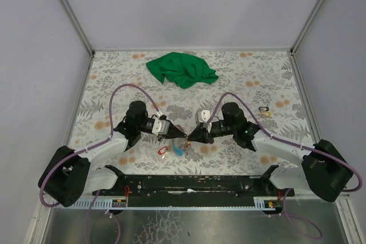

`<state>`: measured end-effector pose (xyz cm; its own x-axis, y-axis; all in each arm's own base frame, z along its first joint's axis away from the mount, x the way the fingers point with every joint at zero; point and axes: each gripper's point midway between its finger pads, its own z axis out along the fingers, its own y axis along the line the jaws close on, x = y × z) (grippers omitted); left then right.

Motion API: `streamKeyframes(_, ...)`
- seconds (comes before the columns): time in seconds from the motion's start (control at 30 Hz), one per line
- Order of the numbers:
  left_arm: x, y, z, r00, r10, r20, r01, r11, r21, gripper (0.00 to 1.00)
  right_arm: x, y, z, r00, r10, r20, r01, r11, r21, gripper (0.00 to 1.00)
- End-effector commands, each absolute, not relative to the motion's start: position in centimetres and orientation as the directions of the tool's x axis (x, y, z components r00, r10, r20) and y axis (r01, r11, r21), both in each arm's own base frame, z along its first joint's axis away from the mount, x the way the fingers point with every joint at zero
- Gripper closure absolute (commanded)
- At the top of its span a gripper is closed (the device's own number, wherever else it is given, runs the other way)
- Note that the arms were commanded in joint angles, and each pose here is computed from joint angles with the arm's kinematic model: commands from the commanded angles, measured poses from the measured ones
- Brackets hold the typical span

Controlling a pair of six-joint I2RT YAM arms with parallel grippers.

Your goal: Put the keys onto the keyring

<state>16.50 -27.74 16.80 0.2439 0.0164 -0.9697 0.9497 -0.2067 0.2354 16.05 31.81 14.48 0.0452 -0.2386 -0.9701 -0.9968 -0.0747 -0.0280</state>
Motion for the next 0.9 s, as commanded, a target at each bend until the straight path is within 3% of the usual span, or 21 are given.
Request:
streamKeyframes(0.0,16.6,-28.0,18.6,0.326,-0.034,-0.945,0.924,-0.200,0.326,1.00,16.5,32.1,15.1,0.050,-0.213,-0.976,-0.997,-0.062,-0.037,0.85)
streamKeyframes(0.13,16.6,-28.2,18.7,0.335,-0.033,-0.941,0.923,-0.190,0.335,1.00,16.4,32.1,15.4,0.009,-0.211,-0.977,-0.999,-0.051,0.002,0.99)
streamKeyframes(0.2,16.6,-28.3,18.6,0.338,-0.029,-0.941,0.923,-0.184,0.337,1.00,16.7,32.2,15.7,-0.028,-0.210,-0.977,-0.999,-0.024,0.034,1.00)
streamKeyframes(0.73,15.7,-28.9,17.7,0.352,0.004,-0.936,0.914,-0.219,0.343,1.00,22.0,33.1,19.5,-0.465,-0.060,-0.883,-0.837,0.354,0.417,1.00)
streamKeyframes(0.87,15.6,-28.8,17.7,0.353,0.007,-0.936,0.914,-0.218,0.343,1.00,22.7,32.8,20.6,-0.493,0.002,-0.870,-0.803,0.383,0.456,0.89)
